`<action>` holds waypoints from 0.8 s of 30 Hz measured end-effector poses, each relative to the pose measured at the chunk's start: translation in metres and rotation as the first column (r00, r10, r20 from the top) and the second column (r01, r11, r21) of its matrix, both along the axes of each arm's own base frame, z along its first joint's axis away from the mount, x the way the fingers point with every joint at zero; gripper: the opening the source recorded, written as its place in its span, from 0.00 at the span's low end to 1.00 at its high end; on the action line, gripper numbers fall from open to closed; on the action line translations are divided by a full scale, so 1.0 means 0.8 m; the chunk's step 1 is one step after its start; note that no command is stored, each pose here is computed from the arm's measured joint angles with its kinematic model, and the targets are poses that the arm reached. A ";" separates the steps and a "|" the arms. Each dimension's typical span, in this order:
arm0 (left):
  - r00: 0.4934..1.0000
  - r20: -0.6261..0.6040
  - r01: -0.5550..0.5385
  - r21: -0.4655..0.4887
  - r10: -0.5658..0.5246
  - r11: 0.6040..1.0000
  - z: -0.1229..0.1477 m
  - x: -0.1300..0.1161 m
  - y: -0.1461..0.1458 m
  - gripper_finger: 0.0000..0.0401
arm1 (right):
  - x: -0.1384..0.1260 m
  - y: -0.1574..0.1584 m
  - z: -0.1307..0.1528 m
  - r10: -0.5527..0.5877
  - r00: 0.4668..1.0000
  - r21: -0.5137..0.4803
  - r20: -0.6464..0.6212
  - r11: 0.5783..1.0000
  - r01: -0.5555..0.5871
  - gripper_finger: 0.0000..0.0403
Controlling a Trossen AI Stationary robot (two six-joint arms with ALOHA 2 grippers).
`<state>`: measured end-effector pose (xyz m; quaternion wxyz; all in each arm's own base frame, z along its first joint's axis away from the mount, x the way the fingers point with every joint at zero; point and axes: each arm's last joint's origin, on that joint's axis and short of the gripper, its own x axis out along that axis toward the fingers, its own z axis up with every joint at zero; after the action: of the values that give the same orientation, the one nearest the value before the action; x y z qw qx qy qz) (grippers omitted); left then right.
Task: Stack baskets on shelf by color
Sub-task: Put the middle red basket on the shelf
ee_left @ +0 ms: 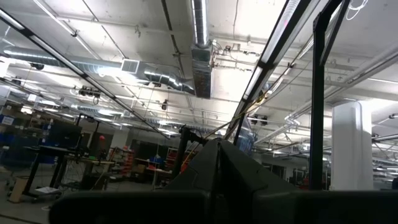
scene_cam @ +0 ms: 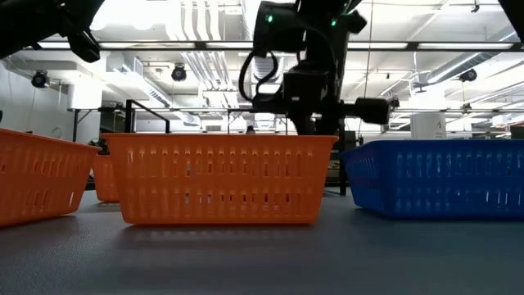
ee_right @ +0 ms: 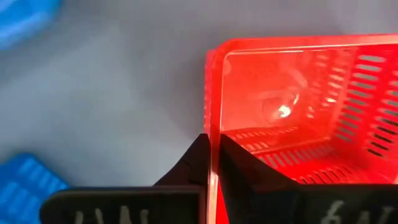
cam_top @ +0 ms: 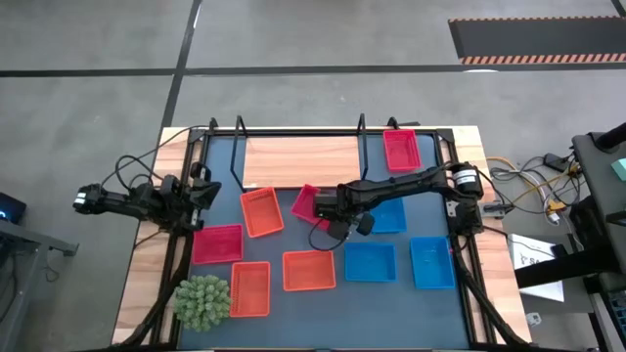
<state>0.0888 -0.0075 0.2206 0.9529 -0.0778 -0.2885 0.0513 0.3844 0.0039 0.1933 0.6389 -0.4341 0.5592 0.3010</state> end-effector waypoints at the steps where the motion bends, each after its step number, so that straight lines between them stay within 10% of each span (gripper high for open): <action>1: 1.000 0.000 0.000 0.000 0.000 1.000 0.000 0.000 0.000 0.00 | -0.002 0.004 0.005 0.000 1.000 0.002 0.007 1.000 0.000 0.03; 12: 1.000 -0.014 0.013 0.008 -0.013 1.000 -0.001 0.003 -0.001 0.00 | -0.012 0.028 0.083 -0.209 0.939 -0.071 0.271 0.969 0.236 0.02; 24: 1.000 0.009 0.014 0.007 -0.014 1.000 0.001 0.001 -0.001 0.00 | 0.054 -0.068 0.100 -0.720 0.507 0.253 0.473 0.662 0.705 0.02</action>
<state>0.0899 -0.0081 0.2216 0.9522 -0.0766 -0.2926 0.0434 0.4275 -0.0506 0.2734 0.8401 -0.2226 0.4812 -0.1147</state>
